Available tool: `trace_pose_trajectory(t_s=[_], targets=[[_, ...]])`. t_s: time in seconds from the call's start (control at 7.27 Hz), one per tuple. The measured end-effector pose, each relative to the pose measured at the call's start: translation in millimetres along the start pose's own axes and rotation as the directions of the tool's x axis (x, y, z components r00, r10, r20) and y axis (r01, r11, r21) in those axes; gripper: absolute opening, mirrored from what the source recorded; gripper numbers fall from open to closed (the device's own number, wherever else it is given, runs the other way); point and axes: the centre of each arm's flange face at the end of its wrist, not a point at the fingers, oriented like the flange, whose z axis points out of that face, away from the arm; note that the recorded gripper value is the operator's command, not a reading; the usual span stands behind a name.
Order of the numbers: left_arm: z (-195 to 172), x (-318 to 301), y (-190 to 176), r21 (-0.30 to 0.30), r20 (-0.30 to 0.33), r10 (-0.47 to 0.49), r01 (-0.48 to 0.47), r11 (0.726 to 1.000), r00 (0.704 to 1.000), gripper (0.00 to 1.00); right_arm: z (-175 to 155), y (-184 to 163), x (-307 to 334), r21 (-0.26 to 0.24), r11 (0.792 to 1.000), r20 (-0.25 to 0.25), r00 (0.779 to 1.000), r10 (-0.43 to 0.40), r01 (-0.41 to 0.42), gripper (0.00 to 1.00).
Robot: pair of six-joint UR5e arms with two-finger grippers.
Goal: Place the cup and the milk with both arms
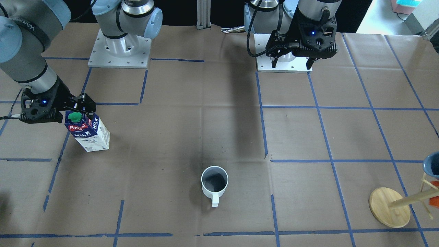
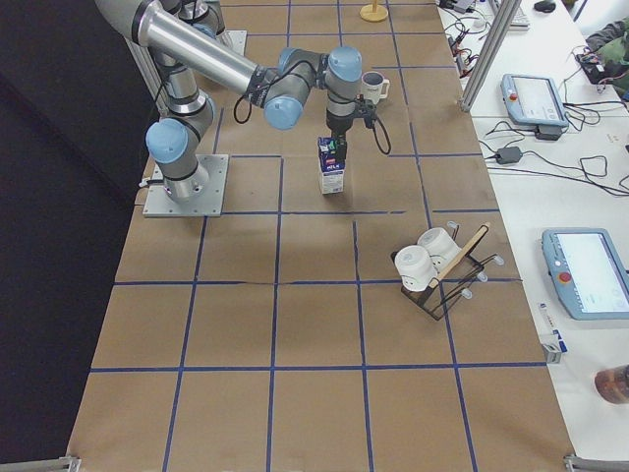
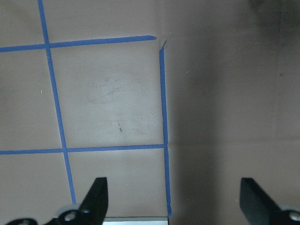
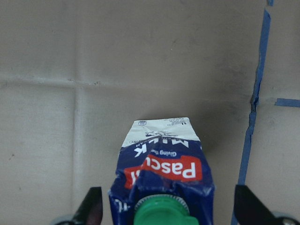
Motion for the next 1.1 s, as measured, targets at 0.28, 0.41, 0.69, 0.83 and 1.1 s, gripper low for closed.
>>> trace_pose_trajectory(t_s=[0.28,0.41,0.69,0.83,1.1], targets=[[0.8,-0.5,-0.5,-0.002,0.003,0.000,0.000,1.000,1.000,0.99,2.5,-0.9,0.5,-0.003,1.000,0.000,1.000,0.005,-0.005,0.53],[0.9,-0.6,-0.6,-0.002,0.004,0.000,0.000,1.000,1.000,0.99,2.3,-1.1,0.4,-0.003,1.000,0.002,1.000,0.006,-0.006,0.51],[1.3,-0.6,-0.7,-0.003,0.004,0.000,0.000,1.000,1.000,0.99,-1.1,-1.9,0.5,0.004,1.000,0.000,1.000,0.004,-0.004,0.51],[1.7,-0.8,-0.9,-0.005,0.004,0.000,0.000,1.000,1.000,0.99,-5.9,-2.7,0.6,0.014,1.000,-0.003,1.000,0.003,-0.003,0.52],[1.9,-1.2,-0.9,-0.006,0.005,0.000,0.000,1.000,1.000,0.99,-35.4,-13.0,1.8,0.042,0.999,-0.014,1.000,0.000,0.000,0.52]])
